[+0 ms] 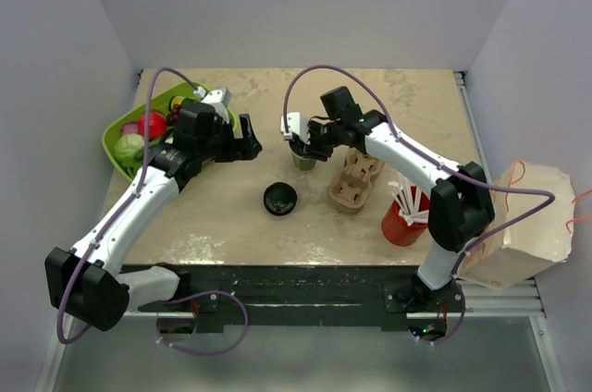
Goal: Pack the takeout coffee
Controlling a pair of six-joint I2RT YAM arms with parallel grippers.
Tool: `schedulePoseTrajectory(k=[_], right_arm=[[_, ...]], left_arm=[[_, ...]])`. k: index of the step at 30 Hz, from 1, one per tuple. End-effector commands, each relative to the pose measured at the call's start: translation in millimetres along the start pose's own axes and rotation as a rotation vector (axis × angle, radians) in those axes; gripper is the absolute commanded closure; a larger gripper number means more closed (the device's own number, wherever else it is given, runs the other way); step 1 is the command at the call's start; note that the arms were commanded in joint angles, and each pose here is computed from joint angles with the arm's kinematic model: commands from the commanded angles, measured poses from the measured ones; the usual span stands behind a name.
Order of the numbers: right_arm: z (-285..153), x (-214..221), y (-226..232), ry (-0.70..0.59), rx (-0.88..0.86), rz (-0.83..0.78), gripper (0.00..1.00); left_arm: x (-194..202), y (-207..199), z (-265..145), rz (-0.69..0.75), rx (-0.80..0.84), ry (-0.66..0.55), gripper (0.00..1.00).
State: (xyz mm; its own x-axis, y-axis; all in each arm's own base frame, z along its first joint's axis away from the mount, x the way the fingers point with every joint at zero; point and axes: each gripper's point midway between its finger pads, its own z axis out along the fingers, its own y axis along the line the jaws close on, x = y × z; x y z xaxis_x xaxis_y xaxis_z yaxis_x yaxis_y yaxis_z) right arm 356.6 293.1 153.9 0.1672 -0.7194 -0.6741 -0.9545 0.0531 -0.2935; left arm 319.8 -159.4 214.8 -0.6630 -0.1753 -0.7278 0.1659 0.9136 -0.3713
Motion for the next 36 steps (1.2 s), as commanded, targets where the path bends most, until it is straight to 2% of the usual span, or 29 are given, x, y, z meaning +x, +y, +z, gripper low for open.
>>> schedulePoseTrajectory(k=[1, 7, 12, 15, 17, 21, 30, 36], right_arm=[[-2, -9, -7, -0.005, 0.003, -0.026, 0.59], [2, -8, 6, -0.013, -0.069, -0.034, 0.59], [6, -7, -7, 0.003, -0.011, -0.013, 0.62], [9, -5, -9, 0.026, -0.008, -0.004, 0.7], [9, -3, -10, 0.035, -0.003, 0.003, 0.84], [5, -9, -9, 0.019, 0.004, -0.005, 1.0], [-16, -37, -16, -0.073, 0.077, -0.009, 1.0], [-38, -71, -21, -0.191, 0.125, 0.11, 1.0]], left_arm=[[-10, 0, -5, 0.034, -0.004, -0.033, 0.0], [-11, 1, -7, 0.037, -0.01, -0.036, 0.0], [-9, 4, -7, 0.035, -0.024, -0.03, 0.0], [-8, 4, -7, 0.036, -0.023, -0.025, 0.0], [-7, 3, -6, 0.038, -0.017, -0.02, 0.0], [-8, 2, -6, 0.036, -0.011, -0.021, 0.0], [-8, -3, -4, 0.038, 0.015, -0.028, 0.0], [-19, -19, -3, 0.046, 0.098, -0.074, 0.0]])
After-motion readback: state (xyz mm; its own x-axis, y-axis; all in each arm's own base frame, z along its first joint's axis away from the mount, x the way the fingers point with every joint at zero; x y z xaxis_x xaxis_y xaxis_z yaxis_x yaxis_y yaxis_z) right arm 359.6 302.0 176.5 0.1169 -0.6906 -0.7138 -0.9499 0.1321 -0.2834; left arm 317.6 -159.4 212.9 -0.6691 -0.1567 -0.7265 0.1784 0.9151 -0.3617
